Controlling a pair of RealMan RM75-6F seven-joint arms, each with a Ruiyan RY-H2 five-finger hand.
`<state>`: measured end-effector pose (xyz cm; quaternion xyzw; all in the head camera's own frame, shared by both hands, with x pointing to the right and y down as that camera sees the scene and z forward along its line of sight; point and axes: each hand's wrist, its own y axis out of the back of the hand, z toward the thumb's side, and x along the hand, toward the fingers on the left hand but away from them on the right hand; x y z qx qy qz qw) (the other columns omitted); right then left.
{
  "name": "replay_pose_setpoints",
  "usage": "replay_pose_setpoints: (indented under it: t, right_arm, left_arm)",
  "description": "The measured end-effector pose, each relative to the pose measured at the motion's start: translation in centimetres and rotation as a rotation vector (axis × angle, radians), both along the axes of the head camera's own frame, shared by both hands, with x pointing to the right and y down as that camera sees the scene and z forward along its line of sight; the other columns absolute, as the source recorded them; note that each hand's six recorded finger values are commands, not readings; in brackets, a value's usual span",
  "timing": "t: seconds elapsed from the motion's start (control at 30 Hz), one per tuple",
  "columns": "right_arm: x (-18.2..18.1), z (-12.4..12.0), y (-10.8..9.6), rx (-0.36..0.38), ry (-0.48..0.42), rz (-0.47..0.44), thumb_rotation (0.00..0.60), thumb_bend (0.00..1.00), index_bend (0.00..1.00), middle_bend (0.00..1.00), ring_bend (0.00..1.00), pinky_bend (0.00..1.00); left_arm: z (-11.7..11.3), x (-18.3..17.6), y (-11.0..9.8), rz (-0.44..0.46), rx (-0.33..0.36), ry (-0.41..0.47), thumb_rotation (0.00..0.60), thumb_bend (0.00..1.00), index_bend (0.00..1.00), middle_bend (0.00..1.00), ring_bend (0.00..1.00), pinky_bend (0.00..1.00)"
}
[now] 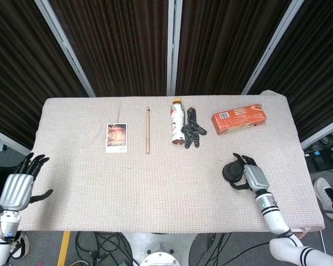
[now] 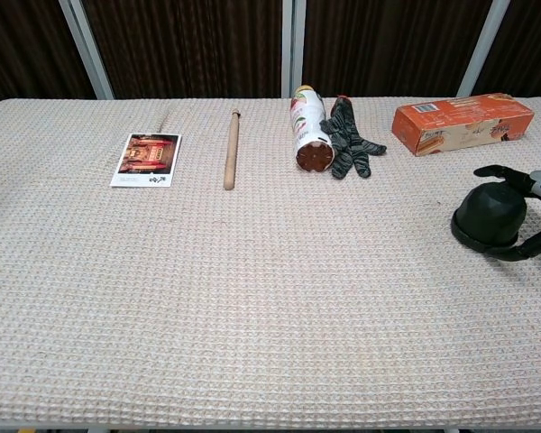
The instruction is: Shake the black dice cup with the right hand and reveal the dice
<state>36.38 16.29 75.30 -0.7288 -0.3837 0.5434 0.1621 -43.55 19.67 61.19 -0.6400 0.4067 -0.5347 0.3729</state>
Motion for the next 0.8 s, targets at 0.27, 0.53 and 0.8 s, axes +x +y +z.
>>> replay_pose_setpoints:
  t: [0.27,0.53,0.8]
  right_arm:
    - [0.0,-0.6,-0.2,0.032,0.002,-0.001,0.6,0.21,0.16,0.37,0.01,0.0]
    - [1.2,-2.9,-1.0,0.104,0.01,0.013,0.6,0.22,0.34,0.41,0.05,0.0]
    - [4.4,-4.0,-0.5,0.113,0.054,0.067,0.6,0.22,0.35,0.42,0.06,0.0]
  left_arm:
    - [0.0,0.0,0.0,-0.002,-0.003,0.001,0.6,0.13,0.14,0.11,0.0,0.18]
    - [0.1,0.0,0.1,0.0,-0.008,0.002,0.6,0.13,0.14,0.11,0.0,0.18]
    - [0.4,0.0,0.2,0.001,-0.015,0.006,0.6,0.13,0.14,0.11,0.0,0.18]
